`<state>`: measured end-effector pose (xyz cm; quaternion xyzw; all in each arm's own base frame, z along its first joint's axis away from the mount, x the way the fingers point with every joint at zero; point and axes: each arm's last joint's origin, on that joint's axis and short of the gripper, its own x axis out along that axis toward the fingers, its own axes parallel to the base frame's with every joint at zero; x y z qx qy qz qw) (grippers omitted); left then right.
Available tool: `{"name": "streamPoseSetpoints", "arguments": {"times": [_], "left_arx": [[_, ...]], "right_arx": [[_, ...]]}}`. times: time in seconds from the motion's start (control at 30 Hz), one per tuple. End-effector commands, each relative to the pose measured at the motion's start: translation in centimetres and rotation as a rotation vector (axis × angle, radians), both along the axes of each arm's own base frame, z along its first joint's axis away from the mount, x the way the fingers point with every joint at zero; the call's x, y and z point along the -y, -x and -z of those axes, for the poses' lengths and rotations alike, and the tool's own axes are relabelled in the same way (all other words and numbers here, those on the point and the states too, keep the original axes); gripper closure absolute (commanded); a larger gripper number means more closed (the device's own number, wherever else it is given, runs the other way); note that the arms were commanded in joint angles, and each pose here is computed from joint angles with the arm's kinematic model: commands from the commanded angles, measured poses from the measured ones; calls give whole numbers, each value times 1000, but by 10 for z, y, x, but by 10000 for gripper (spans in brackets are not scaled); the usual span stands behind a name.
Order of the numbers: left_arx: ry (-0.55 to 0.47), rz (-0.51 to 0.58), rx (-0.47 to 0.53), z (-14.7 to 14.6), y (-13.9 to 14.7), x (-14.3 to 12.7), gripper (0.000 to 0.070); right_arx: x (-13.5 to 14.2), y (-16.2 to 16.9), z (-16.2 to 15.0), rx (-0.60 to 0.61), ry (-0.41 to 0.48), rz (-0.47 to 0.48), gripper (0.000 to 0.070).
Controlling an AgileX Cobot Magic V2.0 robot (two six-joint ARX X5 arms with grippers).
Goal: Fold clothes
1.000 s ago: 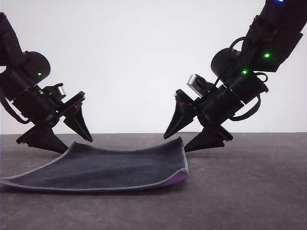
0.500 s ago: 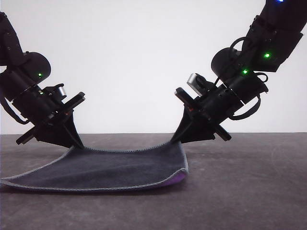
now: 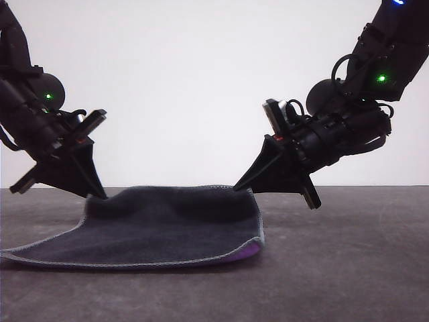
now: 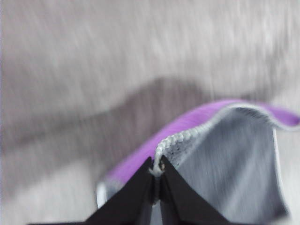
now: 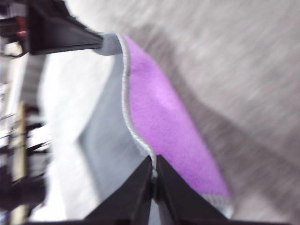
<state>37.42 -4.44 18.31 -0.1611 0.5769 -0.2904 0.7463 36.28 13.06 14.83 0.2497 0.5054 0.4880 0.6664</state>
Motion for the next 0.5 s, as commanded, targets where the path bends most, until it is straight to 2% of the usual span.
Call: {"name": "streamPoseSetpoints", "arguments": {"times": [0.0, 0.13, 0.47], "left_arx": [[-10, 62, 3, 2, -2, 1, 699], [-15, 91, -60, 1, 5, 0, 699], [-17, 179, -204, 1, 24, -1, 699]], "right_arx": [[-3, -1, 1, 13, -13, -36, 695], [-2, 5, 1, -27, -27, -74, 695], [1, 23, 5, -114, 20, -138, 695]]}}
